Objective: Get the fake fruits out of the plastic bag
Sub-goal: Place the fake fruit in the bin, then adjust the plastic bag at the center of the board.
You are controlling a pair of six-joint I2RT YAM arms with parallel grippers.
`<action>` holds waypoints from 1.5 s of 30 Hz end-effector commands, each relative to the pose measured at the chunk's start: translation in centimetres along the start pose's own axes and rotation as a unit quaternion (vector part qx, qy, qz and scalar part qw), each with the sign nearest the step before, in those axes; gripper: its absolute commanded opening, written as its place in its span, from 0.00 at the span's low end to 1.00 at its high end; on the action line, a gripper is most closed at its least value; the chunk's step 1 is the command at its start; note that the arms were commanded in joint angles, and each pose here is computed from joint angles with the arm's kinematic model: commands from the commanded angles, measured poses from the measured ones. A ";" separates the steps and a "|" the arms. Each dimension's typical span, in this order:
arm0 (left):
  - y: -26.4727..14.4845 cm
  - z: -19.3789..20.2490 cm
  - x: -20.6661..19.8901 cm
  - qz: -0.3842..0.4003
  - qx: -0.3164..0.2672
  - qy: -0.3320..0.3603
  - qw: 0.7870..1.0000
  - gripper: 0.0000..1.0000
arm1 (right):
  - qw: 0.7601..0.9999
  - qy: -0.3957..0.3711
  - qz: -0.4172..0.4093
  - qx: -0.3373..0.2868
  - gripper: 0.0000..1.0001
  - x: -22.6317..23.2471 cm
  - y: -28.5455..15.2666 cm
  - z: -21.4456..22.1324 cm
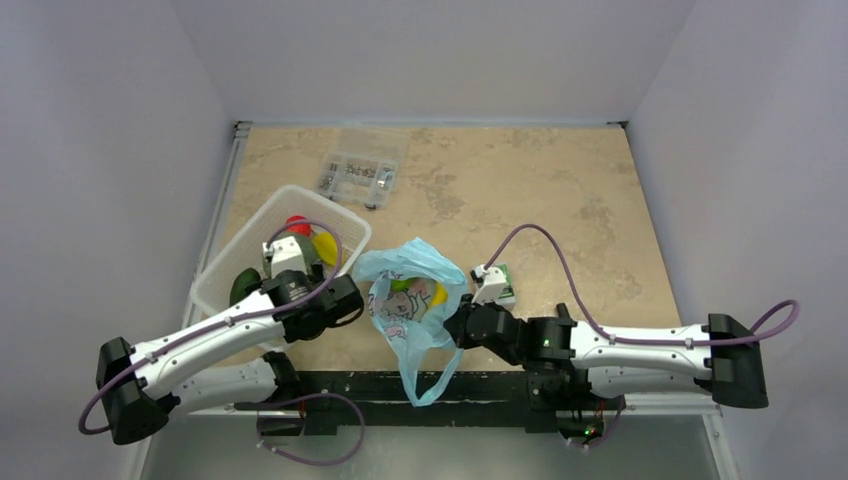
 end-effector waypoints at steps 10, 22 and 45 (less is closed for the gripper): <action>-7.9 -3.0 -3.6 0.316 0.107 -0.052 0.941 1.00 | 0.999 -0.018 -0.039 -0.018 0.00 3.1 0.1 -2.3; -17.3 -2.5 -7.0 0.542 0.241 -0.056 0.803 0.99 | 0.994 -0.095 -0.057 -0.026 0.00 7.1 0.2 -8.5; -20.4 2.3 -10.3 0.623 0.342 -0.009 0.703 0.74 | 0.985 -0.043 -0.099 0.131 0.01 4.9 4.0 5.2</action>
Point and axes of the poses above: each gripper's point midway between its finger pads, its own y axis out along the fingers, its own x axis along the line the jaws close on, z = x × y, the point moved 2 cm from there along -y, back along the fingers, and after that the axes turned 11 degrees about -y, right-handed, at the moved point
